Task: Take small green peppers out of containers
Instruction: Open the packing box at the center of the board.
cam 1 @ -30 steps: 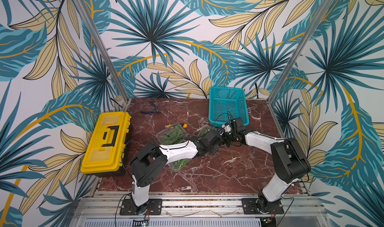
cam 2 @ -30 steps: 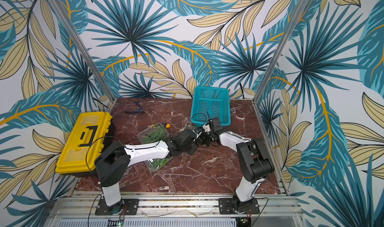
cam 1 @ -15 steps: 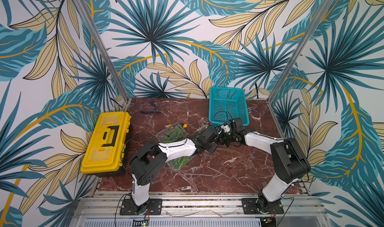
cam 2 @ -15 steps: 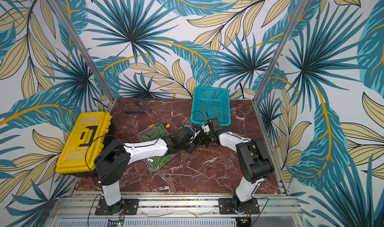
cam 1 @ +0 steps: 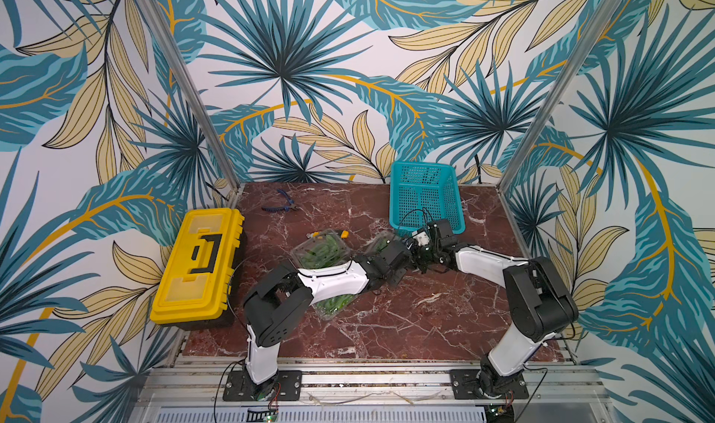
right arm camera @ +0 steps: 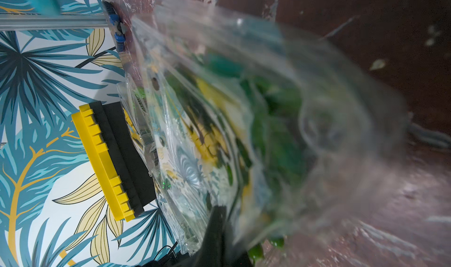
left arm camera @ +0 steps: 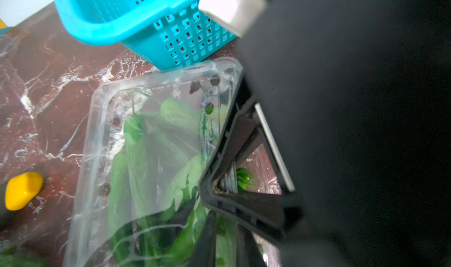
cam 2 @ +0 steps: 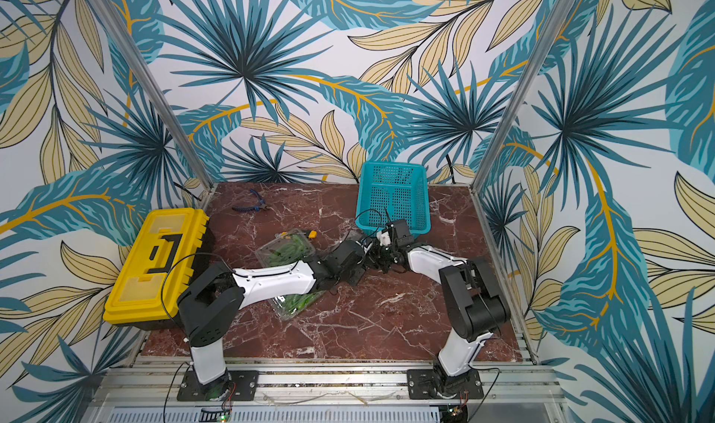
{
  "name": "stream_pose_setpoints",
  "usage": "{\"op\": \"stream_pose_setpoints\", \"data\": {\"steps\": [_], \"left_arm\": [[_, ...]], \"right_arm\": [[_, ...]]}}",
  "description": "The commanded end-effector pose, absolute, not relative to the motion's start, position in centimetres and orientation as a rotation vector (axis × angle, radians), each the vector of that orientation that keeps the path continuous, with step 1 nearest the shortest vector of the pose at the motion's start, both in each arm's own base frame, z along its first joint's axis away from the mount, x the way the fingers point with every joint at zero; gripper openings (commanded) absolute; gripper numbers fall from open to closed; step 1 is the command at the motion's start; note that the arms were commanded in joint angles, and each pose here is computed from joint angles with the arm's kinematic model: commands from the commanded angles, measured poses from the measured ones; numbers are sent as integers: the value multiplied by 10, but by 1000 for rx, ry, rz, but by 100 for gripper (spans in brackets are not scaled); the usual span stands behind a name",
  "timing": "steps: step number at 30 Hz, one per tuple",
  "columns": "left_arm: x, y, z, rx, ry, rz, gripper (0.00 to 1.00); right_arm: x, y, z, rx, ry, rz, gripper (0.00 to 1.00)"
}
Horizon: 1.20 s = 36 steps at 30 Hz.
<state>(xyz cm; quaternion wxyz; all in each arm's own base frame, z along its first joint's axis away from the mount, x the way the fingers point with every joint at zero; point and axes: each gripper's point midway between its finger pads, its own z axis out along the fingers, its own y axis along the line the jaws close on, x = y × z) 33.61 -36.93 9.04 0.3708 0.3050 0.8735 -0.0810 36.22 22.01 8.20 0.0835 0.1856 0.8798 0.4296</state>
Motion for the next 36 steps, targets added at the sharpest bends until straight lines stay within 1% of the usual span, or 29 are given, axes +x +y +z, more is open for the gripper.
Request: {"op": "stream_pose_setpoints", "data": {"steps": [1, 4, 6, 8, 10, 11, 13, 14, 17, 21, 29, 36], "left_arm": [[335, -348, 55, 851, 2337, -55, 8], [335, -351, 52, 858, 2358, -84, 4], [335, -352, 52, 852, 2372, -117, 0], [336, -352, 55, 831, 2389, -170, 0], [334, -354, 57, 838, 2396, -220, 0], [332, -355, 58, 851, 2394, -241, 0], [329, -359, 61, 875, 2384, -282, 0], [327, -360, 62, 879, 2385, -299, 0], [322, -365, 65, 889, 2394, -374, 0], [321, -365, 68, 885, 2395, -413, 0], [317, -369, 79, 894, 2383, -506, 0], [318, -370, 79, 887, 2386, -517, 0]], "right_arm": [[348, 233, 96, 492, 2635, 1398, 0], [347, 234, 97, 485, 2637, 1397, 0], [346, 233, 98, 480, 2640, 1391, 4], [345, 232, 99, 475, 2644, 1378, 12], [345, 231, 102, 464, 2634, 1367, 26], [345, 229, 105, 458, 2625, 1356, 31], [347, 226, 112, 441, 2601, 1332, 37], [348, 225, 115, 431, 2586, 1320, 39], [351, 223, 129, 399, 2526, 1305, 43], [350, 215, 137, 391, 2493, 1249, 44], [341, 184, 117, 491, 2557, 1028, 42], [323, 162, 96, 514, 2640, 880, 41]]}}
